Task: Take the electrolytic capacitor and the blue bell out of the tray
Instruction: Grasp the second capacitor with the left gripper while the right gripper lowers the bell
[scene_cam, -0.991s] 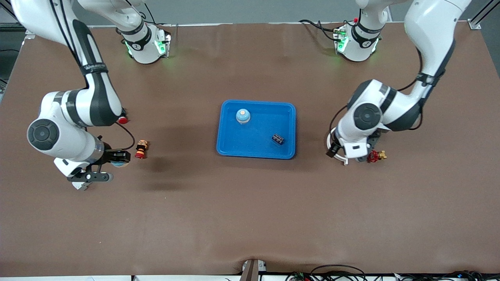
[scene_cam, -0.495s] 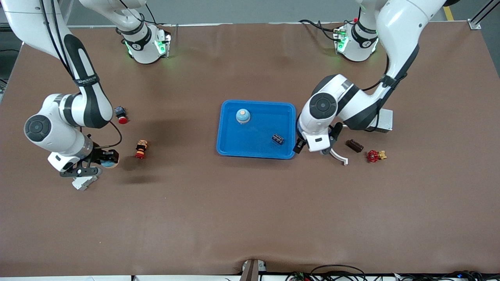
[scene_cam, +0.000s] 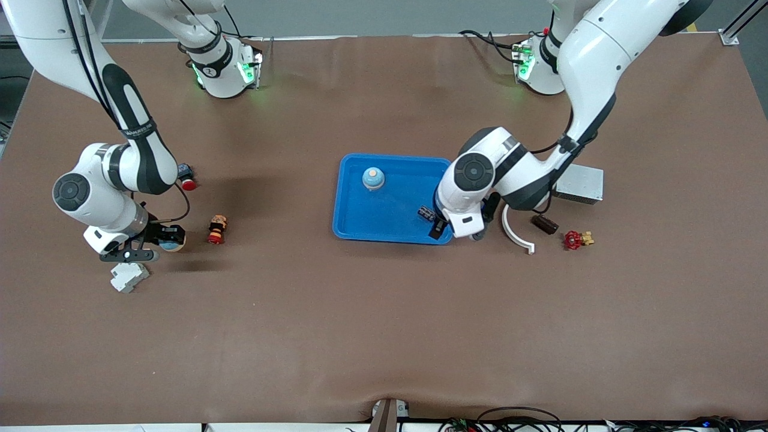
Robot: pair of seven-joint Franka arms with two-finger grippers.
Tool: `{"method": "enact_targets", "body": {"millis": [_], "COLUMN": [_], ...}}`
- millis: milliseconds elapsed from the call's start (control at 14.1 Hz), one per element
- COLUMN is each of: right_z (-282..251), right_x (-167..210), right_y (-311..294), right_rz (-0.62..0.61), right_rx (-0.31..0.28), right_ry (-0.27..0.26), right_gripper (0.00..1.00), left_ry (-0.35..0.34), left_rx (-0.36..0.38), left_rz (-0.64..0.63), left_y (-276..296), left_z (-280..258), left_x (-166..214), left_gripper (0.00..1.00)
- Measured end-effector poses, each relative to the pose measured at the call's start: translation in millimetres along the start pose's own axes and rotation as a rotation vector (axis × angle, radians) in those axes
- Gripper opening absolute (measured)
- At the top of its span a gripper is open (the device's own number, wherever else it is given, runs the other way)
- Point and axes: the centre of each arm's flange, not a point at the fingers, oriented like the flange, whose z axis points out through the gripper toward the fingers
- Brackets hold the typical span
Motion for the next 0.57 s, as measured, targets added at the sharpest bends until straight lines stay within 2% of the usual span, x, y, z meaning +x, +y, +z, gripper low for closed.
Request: {"method": "enact_targets", "body": {"millis": [283, 566], "right_z": [22, 25], "right_x": [-2, -2], "right_y": [1, 1], "right_rz": [0.026, 0.042], "right_rx": [0.014, 0.024], "right_ry": [0.000, -0.001], "right_gripper": [0.64, 0.64], "left_ry": [0.102, 0.117], "left_rx": [0.009, 0.013], "left_rz": [0.025, 0.040], "left_y": [-7, -10], "left_z": [35, 67], "left_x": [-26, -38], "left_gripper": [1.00, 1.00]}}
